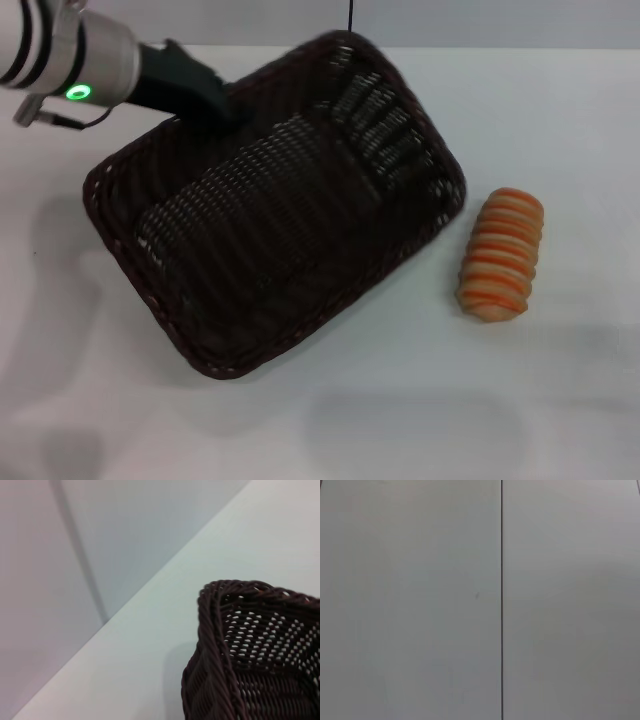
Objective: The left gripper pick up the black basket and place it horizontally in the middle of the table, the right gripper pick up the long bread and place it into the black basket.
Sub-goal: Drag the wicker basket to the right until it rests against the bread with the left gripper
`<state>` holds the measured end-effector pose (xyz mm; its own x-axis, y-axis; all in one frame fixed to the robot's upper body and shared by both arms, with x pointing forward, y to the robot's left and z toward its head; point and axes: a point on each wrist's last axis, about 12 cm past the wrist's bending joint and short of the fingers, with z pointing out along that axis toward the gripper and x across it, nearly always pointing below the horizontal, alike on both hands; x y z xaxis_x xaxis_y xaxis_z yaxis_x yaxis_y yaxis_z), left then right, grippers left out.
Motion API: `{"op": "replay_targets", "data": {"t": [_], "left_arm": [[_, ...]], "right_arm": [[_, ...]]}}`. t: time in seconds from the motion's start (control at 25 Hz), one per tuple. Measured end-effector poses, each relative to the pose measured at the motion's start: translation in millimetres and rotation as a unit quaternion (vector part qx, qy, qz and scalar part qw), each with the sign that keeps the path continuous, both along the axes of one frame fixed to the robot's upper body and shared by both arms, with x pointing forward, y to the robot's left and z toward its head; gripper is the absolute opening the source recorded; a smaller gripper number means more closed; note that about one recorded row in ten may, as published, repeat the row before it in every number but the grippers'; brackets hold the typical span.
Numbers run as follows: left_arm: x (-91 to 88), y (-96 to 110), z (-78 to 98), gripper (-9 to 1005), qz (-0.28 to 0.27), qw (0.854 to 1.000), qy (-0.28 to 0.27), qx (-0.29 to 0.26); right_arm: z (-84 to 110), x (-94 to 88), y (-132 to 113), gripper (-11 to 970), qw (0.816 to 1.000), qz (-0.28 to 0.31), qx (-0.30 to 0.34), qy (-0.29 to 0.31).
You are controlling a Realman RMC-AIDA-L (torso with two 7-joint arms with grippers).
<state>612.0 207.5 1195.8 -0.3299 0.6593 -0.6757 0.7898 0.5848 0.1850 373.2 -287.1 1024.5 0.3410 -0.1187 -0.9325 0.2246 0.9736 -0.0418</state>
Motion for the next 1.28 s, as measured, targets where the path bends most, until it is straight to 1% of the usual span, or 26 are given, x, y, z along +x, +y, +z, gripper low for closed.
{"op": "replay_targets", "data": {"t": [0.16, 0.2, 0.24, 0.36, 0.4, 0.44, 0.48, 0.52, 0.56, 0.6, 0.76, 0.8, 0.96, 1.0, 1.28], "left_arm": [[8.9, -14.7, 8.3, 202, -0.062, 0.998, 0.015, -0.011], [13.0, -19.8, 11.3, 197, -0.086, 0.996, 0.023, -0.018], [13.0, -19.8, 11.3, 195, -0.086, 0.996, 0.023, -0.018], [16.9, -27.7, 14.8, 191, -0.119, 0.992, 0.027, -0.026], [17.2, -33.0, 18.0, 189, -0.144, 0.989, 0.025, -0.028], [17.2, -33.0, 18.0, 191, -0.144, 0.989, 0.025, -0.028], [16.6, -36.8, 21.4, 194, -0.169, 0.985, 0.024, -0.026], [17.2, -39.2, 23.7, 196, -0.182, 0.983, 0.024, -0.022], [17.2, -39.2, 23.7, 198, -0.182, 0.983, 0.024, -0.022], [18.9, -42.4, 26.7, 200, -0.196, 0.98, 0.025, -0.016], [22.3, -46.9, 27.9, 210, -0.216, 0.976, 0.03, -0.009], [24.1, -50.7, 26.2, 212, -0.232, 0.972, 0.03, -0.004], [27.3, -55.5, 22.4, 221, -0.238, 0.971, 0.016, -0.001], [30.3, -57.7, 20.5, 223, -0.228, 0.974, 0.001, 0.001], [36.0, -61.1, 11.6, 239, -0.205, 0.978, -0.033, 0.021]], "right_arm": [[0.2, -2.1, 0.0, 846, 1.0, -0.002, 0.001, -0.002], [0.9, -3.1, 0.3, 846, 1.0, -0.004, 0.001, -0.005], [0.9, -3.1, 0.3, 846, 1.0, -0.004, 0.001, -0.005], [1.5, -3.7, 0.8, 846, 1.0, -0.004, 0.002, -0.008], [1.5, -4.1, 1.2, 846, 1.0, -0.003, 0.002, -0.008], [1.5, -4.1, 1.2, 846, 1.0, -0.003, 0.002, -0.008], [1.6, -4.9, 1.5, 846, 1.0, -0.001, 0.002, -0.009], [1.7, -5.5, 1.6, 846, 1.0, -0.001, 0.001, -0.009], [1.7, -5.5, 1.6, 846, 1.0, -0.001, 0.001, -0.009], [1.7, -6.4, 1.4, 846, 1.0, -0.001, 0.001, -0.01], [1.6, -7.0, 1.2, 846, 1.0, -0.002, 0.001, -0.009], [1.5, -7.4, 1.0, 846, 1.0, -0.002, 0.001, -0.009], [1.3, -8.0, 0.7, 846, 1.0, -0.003, 0.0, -0.009], [1.1, -8.4, 0.5, 846, 1.0, -0.004, 0.0, -0.007], [0.5, -8.9, 0.1, 846, 1.0, -0.005, 0.0, -0.005]]}}
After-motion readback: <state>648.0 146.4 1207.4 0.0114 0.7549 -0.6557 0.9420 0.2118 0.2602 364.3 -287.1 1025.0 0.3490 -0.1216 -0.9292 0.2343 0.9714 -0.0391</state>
